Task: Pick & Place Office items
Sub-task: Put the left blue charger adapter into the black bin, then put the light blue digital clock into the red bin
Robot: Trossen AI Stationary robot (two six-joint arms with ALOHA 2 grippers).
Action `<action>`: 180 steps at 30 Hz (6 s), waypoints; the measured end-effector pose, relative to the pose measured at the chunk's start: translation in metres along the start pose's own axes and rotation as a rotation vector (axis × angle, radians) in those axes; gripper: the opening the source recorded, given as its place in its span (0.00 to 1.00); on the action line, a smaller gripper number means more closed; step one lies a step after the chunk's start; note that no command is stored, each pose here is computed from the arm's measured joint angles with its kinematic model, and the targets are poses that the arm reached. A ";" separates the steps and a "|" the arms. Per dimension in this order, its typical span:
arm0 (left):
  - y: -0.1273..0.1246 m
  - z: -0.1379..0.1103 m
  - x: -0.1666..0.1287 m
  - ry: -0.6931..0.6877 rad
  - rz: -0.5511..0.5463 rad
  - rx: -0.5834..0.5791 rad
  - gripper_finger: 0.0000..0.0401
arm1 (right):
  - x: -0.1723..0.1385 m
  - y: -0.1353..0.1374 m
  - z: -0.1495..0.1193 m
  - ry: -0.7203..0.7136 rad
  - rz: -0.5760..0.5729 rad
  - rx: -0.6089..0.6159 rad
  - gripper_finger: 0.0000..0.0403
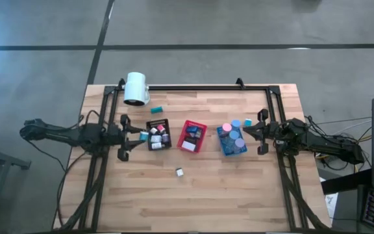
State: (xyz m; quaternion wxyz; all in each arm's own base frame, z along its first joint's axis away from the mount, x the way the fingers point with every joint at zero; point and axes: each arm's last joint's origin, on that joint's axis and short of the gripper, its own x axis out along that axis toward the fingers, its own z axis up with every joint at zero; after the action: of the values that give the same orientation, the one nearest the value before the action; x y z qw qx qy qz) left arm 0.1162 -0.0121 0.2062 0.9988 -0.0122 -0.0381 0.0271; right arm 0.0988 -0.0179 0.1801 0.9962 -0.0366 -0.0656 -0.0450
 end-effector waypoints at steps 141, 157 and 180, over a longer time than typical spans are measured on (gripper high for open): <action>0.056 -0.050 -0.001 0.187 -0.064 0.121 0.01 | 0.001 -0.002 -0.002 0.022 -0.079 -0.042 0.03; 0.056 -0.042 0.001 0.130 -0.060 0.147 0.03 | 0.008 -0.006 0.004 -0.038 -0.148 0.035 0.03; 0.070 -0.009 0.015 0.239 0.306 -0.027 0.01 | 0.056 -0.010 0.009 0.119 -0.092 0.043 0.03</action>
State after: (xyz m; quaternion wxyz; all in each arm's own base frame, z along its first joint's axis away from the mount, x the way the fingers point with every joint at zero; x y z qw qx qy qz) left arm 0.1277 0.0585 0.1963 0.9803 -0.0346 0.0825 0.1763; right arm 0.1520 -0.0321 0.1969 0.9957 -0.0091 -0.0091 -0.0915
